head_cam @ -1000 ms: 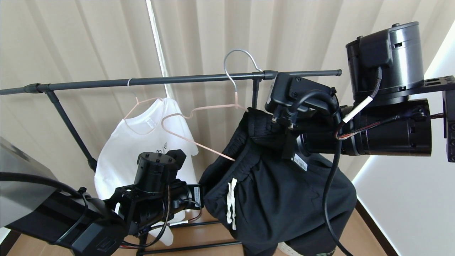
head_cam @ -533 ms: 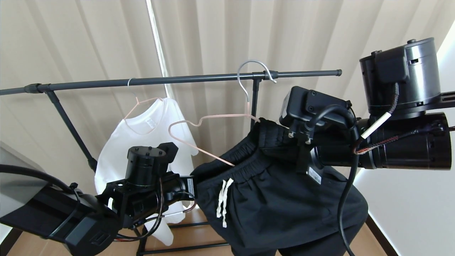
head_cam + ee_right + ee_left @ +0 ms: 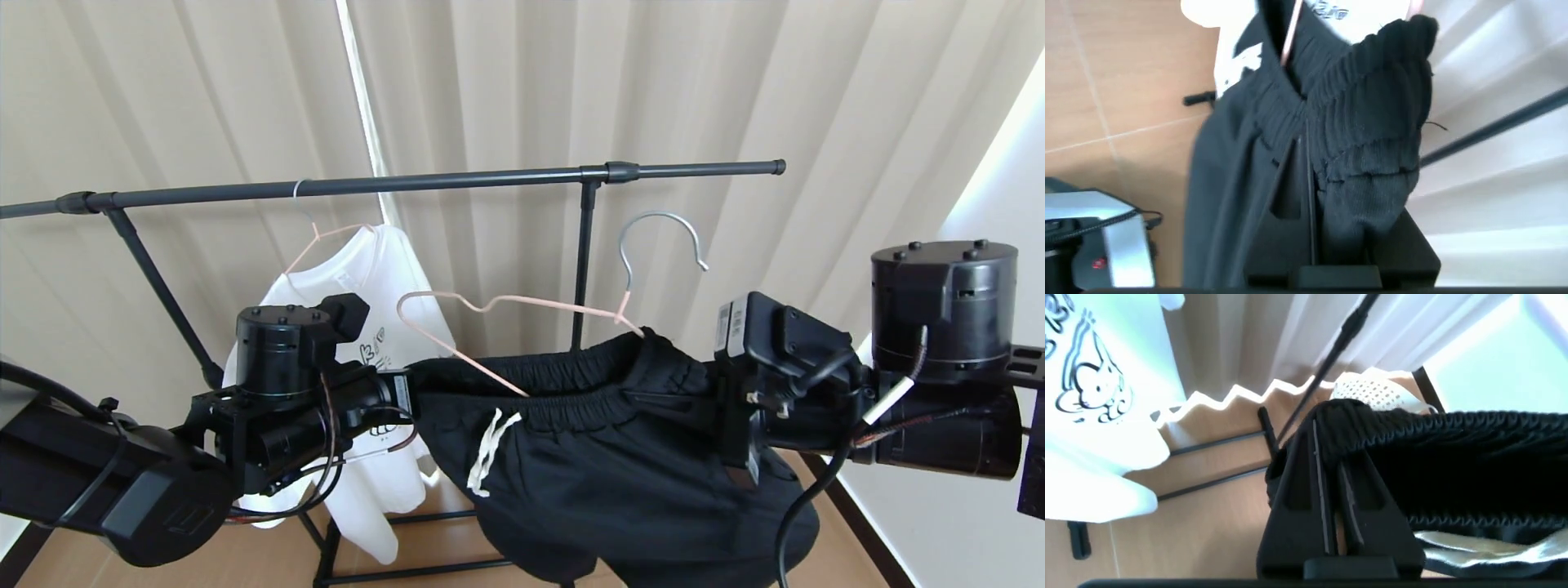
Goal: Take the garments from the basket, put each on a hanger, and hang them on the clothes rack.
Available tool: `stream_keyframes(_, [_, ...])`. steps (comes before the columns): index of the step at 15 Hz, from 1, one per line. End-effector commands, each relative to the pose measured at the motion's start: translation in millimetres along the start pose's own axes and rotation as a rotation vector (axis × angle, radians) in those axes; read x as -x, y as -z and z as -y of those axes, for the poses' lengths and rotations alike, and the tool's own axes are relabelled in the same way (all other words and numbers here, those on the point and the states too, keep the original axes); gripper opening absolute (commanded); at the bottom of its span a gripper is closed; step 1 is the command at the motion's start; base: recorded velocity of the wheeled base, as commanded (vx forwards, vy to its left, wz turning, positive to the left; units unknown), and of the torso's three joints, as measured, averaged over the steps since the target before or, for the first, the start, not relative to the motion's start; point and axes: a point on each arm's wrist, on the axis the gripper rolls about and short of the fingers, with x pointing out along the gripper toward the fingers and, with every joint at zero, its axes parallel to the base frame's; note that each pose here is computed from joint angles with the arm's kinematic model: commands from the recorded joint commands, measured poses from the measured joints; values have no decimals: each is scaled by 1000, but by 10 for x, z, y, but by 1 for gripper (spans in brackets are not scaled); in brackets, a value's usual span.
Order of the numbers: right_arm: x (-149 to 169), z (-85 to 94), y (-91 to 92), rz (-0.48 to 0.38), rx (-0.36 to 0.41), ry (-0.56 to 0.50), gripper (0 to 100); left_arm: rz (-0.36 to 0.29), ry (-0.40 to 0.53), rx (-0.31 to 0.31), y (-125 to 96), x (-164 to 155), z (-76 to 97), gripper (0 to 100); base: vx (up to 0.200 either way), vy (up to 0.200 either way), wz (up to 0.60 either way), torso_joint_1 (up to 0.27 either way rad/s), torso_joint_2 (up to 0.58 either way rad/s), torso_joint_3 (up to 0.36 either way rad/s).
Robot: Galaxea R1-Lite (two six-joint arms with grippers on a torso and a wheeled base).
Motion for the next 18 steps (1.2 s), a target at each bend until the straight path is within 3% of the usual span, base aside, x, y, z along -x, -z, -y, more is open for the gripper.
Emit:
stream_keyframes(1, [-31,-89,250,-3,-18,-13,0,19,-9,-2,-49,13,-31,0,0,0,0,0,0,0])
stream_keyframes(12, [-89,-125,413,-48,-21,-28,0,36,-32,5,-122,-107,-120,0,0,0,0,0,0,0])
stream_keyframes(18, [-177,-269,518,-88,1,-94,0,86,-51,16,-293,-146,-194,0,0,0,0,0,0,0])
